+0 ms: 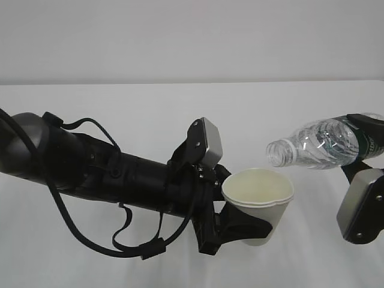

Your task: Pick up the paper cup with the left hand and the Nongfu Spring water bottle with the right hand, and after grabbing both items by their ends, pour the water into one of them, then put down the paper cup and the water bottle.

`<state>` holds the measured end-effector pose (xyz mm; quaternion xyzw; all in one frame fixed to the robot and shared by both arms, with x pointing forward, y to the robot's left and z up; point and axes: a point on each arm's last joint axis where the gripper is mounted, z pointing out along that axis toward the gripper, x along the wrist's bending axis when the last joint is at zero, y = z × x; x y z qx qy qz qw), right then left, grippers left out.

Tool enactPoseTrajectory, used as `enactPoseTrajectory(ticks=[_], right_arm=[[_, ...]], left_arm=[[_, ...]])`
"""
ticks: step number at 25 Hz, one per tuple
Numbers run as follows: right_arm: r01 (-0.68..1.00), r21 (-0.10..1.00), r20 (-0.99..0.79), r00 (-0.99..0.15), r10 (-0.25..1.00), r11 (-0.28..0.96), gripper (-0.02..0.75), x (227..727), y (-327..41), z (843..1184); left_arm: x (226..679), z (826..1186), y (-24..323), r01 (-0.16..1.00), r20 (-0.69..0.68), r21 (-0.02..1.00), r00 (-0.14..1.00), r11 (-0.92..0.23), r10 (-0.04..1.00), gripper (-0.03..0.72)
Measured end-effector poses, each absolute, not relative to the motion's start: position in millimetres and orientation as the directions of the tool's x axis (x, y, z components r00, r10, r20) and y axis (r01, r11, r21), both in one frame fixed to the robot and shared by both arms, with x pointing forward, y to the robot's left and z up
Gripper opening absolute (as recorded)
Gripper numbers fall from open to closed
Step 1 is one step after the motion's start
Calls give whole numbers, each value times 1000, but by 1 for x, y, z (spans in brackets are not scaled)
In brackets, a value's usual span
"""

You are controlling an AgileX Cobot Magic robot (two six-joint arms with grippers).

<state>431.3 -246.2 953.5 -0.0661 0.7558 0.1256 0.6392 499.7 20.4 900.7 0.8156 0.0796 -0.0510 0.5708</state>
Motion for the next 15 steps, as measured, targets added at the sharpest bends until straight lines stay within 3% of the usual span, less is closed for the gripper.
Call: enactPoseTrajectory(ticks=[15], right_arm=[[-263, 89, -984, -170, 45, 961, 456, 431, -246, 954]], left_arm=[[499, 901, 20, 186, -173, 923, 983, -338, 68, 454]])
